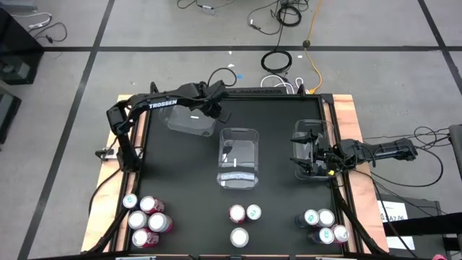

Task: Sort soda cans
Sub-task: Move the top left transparent bin beside the center transparent bin

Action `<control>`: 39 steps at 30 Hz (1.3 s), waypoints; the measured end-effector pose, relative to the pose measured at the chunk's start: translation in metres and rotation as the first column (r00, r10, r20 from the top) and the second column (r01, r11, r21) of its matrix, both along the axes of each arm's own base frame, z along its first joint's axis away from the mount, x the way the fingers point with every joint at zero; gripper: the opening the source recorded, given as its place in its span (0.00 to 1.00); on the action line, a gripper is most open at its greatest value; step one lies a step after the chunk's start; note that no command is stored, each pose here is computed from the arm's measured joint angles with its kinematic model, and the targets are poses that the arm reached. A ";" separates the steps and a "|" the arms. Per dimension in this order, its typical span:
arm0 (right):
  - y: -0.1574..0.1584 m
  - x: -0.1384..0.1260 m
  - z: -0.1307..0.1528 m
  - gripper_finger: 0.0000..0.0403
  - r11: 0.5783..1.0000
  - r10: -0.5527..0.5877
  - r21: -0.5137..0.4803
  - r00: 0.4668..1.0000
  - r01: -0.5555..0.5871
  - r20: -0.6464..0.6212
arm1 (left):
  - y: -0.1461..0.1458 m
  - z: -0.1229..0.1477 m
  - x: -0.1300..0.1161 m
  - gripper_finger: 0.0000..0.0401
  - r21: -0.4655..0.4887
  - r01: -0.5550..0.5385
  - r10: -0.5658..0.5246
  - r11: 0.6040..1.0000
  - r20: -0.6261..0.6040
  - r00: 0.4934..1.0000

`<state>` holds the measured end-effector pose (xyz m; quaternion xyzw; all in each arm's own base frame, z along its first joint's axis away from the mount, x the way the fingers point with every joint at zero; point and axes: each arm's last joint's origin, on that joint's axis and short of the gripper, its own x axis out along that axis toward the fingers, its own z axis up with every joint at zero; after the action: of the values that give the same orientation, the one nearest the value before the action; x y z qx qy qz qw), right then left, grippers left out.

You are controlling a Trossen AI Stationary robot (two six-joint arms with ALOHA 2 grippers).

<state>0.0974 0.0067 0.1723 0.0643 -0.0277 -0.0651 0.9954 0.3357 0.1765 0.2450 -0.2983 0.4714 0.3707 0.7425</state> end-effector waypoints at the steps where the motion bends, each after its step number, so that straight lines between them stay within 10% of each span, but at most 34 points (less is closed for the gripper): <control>1: 0.000 0.000 0.000 0.94 1.000 0.000 0.000 1.000 0.000 0.000 | 0.000 0.000 0.000 0.03 0.000 0.000 0.000 1.000 0.000 1.000; 39: 0.000 0.000 0.000 0.94 1.000 0.001 0.000 1.000 -0.001 0.000 | -0.083 0.027 -0.032 0.02 -0.194 0.232 -0.282 0.953 -0.301 0.911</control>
<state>0.0974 0.0067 0.1723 0.0643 -0.0276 -0.0648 0.9954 0.3035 0.0935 0.2715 -0.2246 0.6499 0.2762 0.6716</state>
